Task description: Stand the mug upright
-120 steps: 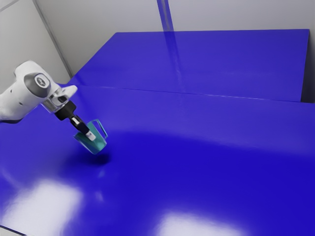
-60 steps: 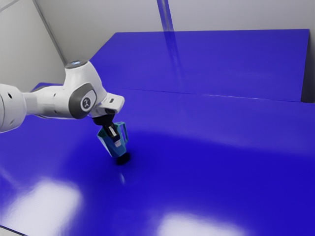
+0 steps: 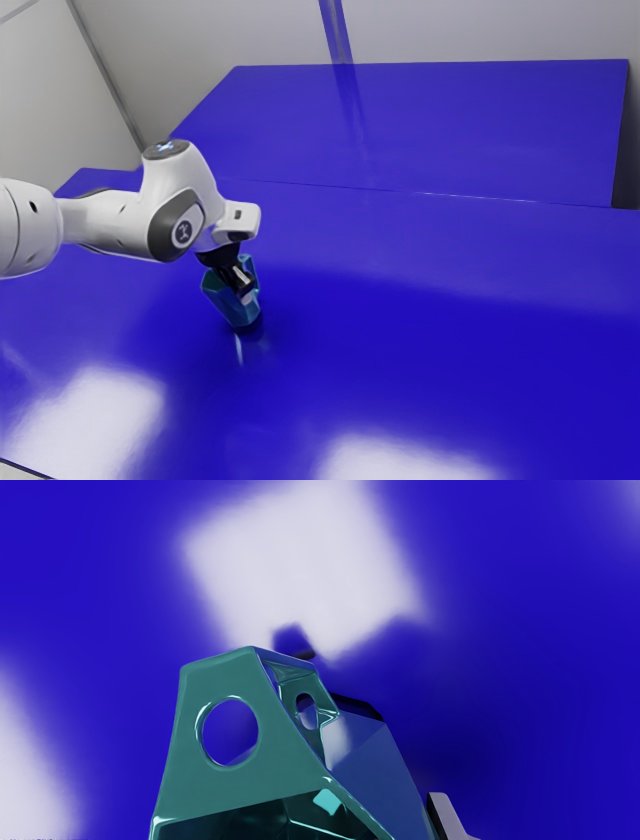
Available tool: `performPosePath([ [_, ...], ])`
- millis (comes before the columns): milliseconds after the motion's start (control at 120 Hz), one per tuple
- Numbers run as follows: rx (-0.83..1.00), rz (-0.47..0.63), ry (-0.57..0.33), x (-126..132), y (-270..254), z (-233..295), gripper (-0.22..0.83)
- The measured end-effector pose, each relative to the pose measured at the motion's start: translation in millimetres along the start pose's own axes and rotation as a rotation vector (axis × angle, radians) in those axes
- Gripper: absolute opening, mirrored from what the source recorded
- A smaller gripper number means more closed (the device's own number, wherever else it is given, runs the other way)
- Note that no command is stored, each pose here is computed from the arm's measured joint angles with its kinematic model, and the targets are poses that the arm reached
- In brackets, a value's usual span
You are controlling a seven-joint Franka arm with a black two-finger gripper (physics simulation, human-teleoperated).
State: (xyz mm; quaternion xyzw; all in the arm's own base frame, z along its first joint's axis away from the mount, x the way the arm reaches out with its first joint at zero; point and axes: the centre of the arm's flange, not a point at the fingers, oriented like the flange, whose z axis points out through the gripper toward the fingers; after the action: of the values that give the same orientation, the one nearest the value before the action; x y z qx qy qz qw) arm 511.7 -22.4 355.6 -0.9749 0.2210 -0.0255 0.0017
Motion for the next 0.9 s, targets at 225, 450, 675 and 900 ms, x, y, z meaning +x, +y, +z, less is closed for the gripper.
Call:
performPosePath([
  [225,-0.008,-0.049,-0.010,-3.2,0.9,6.5,0.16],
  [450,0.021,-0.067,0.003,-1.1,6.4,-7.6,0.46],
  [675,0.066,-0.099,0.050,19.7,2.4,-85.2,0.56],
  [900,0.032,-0.162,0.150,61.0,-14.0,-211.2,0.60],
])
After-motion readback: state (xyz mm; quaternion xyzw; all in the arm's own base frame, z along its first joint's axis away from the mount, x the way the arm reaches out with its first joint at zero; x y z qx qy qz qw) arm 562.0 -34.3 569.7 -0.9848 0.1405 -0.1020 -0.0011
